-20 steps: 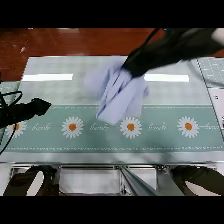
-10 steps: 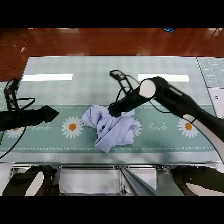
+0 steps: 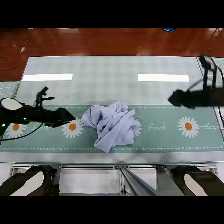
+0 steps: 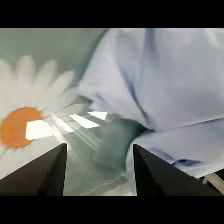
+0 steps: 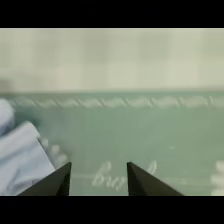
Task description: Fold the shirts.
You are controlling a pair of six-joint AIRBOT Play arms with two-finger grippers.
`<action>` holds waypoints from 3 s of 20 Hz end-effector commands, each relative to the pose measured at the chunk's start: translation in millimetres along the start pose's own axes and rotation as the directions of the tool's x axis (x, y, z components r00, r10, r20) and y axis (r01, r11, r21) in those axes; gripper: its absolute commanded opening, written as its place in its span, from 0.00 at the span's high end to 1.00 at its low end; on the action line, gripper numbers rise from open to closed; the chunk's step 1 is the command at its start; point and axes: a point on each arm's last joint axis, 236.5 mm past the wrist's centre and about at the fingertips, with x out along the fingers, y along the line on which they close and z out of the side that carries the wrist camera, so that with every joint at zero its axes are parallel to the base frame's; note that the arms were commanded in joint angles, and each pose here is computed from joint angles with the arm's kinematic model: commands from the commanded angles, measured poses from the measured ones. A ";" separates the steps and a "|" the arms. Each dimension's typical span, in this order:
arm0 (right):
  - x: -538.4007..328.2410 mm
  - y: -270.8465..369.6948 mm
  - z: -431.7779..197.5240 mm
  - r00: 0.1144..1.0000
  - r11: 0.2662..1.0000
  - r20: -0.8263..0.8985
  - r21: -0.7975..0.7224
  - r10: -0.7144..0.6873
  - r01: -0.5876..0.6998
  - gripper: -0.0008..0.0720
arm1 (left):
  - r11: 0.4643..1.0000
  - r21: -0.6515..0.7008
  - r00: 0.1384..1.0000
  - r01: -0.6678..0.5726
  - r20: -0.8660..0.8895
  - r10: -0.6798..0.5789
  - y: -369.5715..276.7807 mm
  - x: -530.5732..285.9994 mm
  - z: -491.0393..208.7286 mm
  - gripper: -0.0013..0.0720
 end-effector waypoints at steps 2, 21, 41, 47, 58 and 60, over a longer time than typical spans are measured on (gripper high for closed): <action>24.1 -8.2 -86.8 0.993 0.976 -0.043 0.195 0.109 -0.099 0.43 | 0.997 -0.080 0.998 0.023 -0.057 -0.028 3.5 59.7 4.3 0.29; 129.2 121.9 -188.0 0.889 0.932 -0.299 0.210 0.348 -0.294 0.43 | 0.999 0.036 1.000 0.010 -0.015 -0.009 -33.8 77.6 32.2 0.96; -301.1 189.3 102.9 0.765 0.810 0.452 -0.566 0.459 -0.152 0.95 | 0.746 0.651 0.451 -0.142 0.713 -0.536 -306.4 -404.5 80.3 0.96; -372.5 141.7 39.3 0.732 0.875 0.593 -0.484 0.335 -0.009 0.95 | 0.658 0.511 0.249 -0.554 0.855 -0.454 -332.2 -459.4 -40.9 0.96; -194.6 100.8 -61.4 0.964 0.938 0.088 -0.265 0.253 -0.222 0.95 | 0.677 0.566 0.475 -0.471 0.809 -0.346 -284.7 -381.3 -46.1 0.96; -142.1 97.2 -57.8 0.963 0.941 0.041 -0.226 0.267 -0.251 0.95 | 0.757 0.551 0.600 -0.352 0.753 -0.270 -241.9 -328.9 -2.1 0.96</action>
